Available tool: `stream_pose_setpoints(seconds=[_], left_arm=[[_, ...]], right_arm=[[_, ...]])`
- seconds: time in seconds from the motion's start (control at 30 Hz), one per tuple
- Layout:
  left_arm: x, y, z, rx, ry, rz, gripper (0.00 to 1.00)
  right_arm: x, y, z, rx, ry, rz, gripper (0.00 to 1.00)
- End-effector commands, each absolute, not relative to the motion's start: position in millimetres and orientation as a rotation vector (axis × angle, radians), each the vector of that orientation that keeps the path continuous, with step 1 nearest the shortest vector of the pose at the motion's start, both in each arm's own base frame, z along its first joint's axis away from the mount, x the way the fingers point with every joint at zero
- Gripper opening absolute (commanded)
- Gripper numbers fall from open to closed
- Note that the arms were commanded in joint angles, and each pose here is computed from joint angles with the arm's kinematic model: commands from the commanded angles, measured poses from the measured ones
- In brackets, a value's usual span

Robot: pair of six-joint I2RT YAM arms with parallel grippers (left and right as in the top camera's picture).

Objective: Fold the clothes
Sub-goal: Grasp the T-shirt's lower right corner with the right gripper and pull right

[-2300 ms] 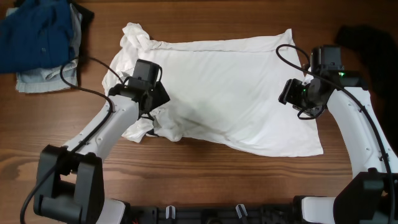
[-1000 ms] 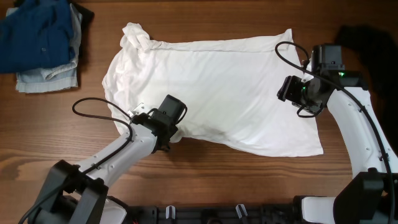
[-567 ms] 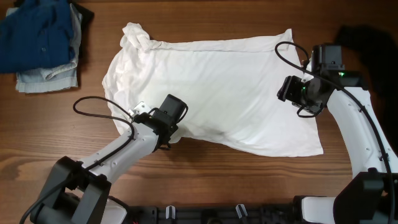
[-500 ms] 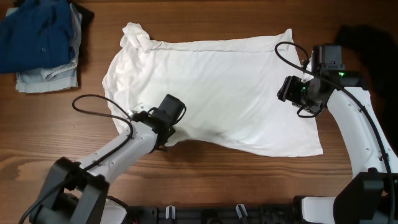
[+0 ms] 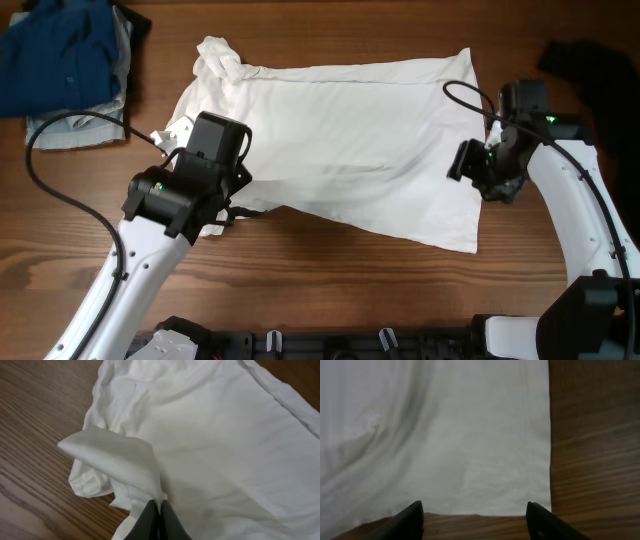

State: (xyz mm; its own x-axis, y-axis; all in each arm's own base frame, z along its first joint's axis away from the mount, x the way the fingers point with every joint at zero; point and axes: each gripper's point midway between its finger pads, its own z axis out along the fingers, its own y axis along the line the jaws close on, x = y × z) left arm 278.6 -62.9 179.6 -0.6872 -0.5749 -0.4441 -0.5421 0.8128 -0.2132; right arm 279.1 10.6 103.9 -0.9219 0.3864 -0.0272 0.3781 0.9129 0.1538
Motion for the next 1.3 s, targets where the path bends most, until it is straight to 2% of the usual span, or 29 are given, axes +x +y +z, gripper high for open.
stream_pose_setpoints(seconds=[0.0,0.17,0.33,0.57,0.93,1.27], left_arm=[[283,-65,171,-0.798,2.529,-0.068,0.04],[300,-67,158,-0.802,2.527,-0.03,0.04],[312,-57,158,-0.857,2.485,-0.041,0.04],[313,-54,158,-0.871,2.478,-0.043,0.04],[314,-55,158,-0.87,2.478,-0.049,0.04],[313,-55,158,-0.87,2.479,-0.049,0.04]], right_arm=[[262,11,104,0.692,3.068,0.243,0.7],[234,12,84,0.852,3.138,0.212,0.68],[208,13,54,1.154,3.125,0.16,0.55],[177,5,20,1.422,3.069,0.009,0.54],[193,-8,4,1.392,3.004,-0.077,0.52],[181,-7,2,1.311,3.105,-0.096,0.53]])
